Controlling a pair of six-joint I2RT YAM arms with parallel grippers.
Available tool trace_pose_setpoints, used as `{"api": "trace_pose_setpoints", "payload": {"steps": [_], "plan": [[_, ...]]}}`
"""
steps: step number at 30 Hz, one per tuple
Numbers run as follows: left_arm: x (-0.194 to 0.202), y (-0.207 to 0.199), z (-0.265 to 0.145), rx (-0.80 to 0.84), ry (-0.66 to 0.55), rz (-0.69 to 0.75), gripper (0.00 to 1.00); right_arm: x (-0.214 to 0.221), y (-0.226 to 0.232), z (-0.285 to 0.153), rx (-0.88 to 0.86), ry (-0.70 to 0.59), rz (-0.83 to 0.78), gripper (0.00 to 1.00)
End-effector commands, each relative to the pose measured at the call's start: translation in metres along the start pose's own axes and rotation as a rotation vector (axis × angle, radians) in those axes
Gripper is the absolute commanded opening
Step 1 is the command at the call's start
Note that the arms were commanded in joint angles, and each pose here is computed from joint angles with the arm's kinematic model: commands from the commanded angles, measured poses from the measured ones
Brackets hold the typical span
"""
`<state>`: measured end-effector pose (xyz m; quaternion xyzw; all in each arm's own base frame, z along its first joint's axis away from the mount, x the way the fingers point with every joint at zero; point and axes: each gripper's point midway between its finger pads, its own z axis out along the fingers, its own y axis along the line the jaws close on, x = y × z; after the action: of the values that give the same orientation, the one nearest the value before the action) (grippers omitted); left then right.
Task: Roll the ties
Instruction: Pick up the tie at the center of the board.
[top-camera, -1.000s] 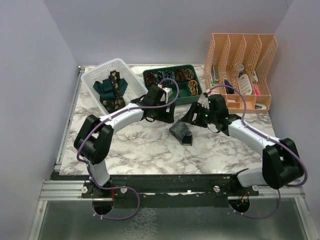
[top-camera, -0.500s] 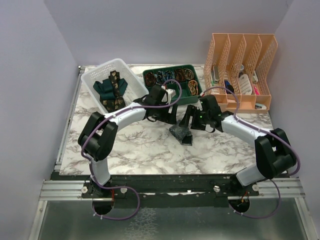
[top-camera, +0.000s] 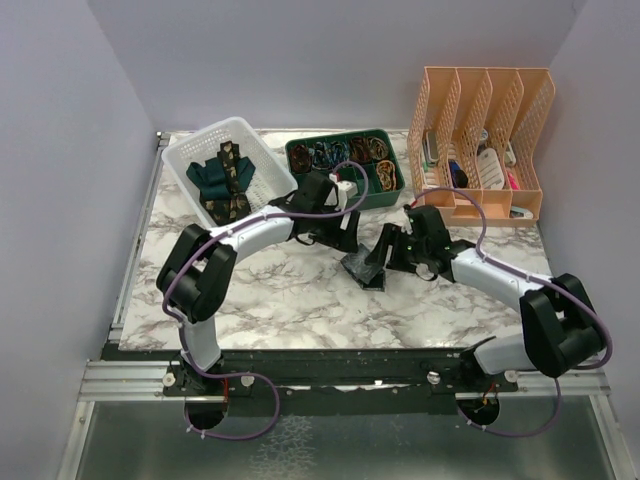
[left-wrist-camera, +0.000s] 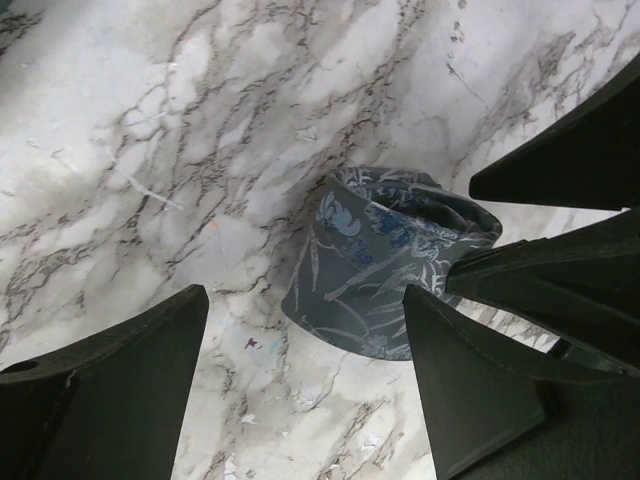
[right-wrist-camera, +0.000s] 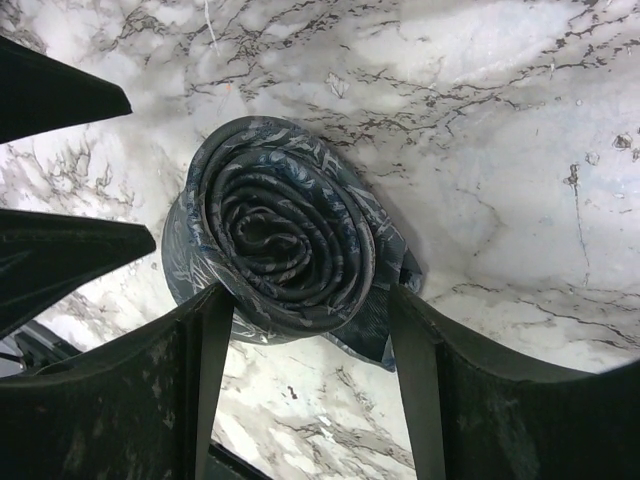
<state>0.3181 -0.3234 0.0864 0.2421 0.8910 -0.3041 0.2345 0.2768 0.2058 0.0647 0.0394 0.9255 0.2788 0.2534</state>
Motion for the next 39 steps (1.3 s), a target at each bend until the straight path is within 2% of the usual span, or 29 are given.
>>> {"api": "trace_pose_setpoints", "payload": {"steps": [1,15,23,29,35,39], "plan": [[0.003,-0.023,0.005,0.085,0.013,0.074,0.80,0.001,-0.004,-0.003,-0.003,-0.034,-0.017,0.68],[0.011,-0.040,0.017,0.243,-0.013,0.135,0.82,0.016,-0.022,0.000,-0.004,-0.017,-0.033,0.66],[0.031,-0.040,0.027,0.316,0.020,0.099,0.82,0.019,-0.027,0.000,-0.016,-0.015,-0.031,0.65],[0.032,-0.044,0.031,0.376,0.006,0.067,0.83,0.023,-0.030,0.001,-0.015,-0.010,-0.029,0.65],[0.047,-0.047,0.034,0.425,0.060,0.024,0.81,0.028,-0.034,0.002,-0.009,0.007,-0.028,0.65],[0.055,-0.047,0.036,0.440,0.074,0.000,0.75,0.026,-0.032,0.004,-0.029,-0.009,-0.030,0.65]]}}
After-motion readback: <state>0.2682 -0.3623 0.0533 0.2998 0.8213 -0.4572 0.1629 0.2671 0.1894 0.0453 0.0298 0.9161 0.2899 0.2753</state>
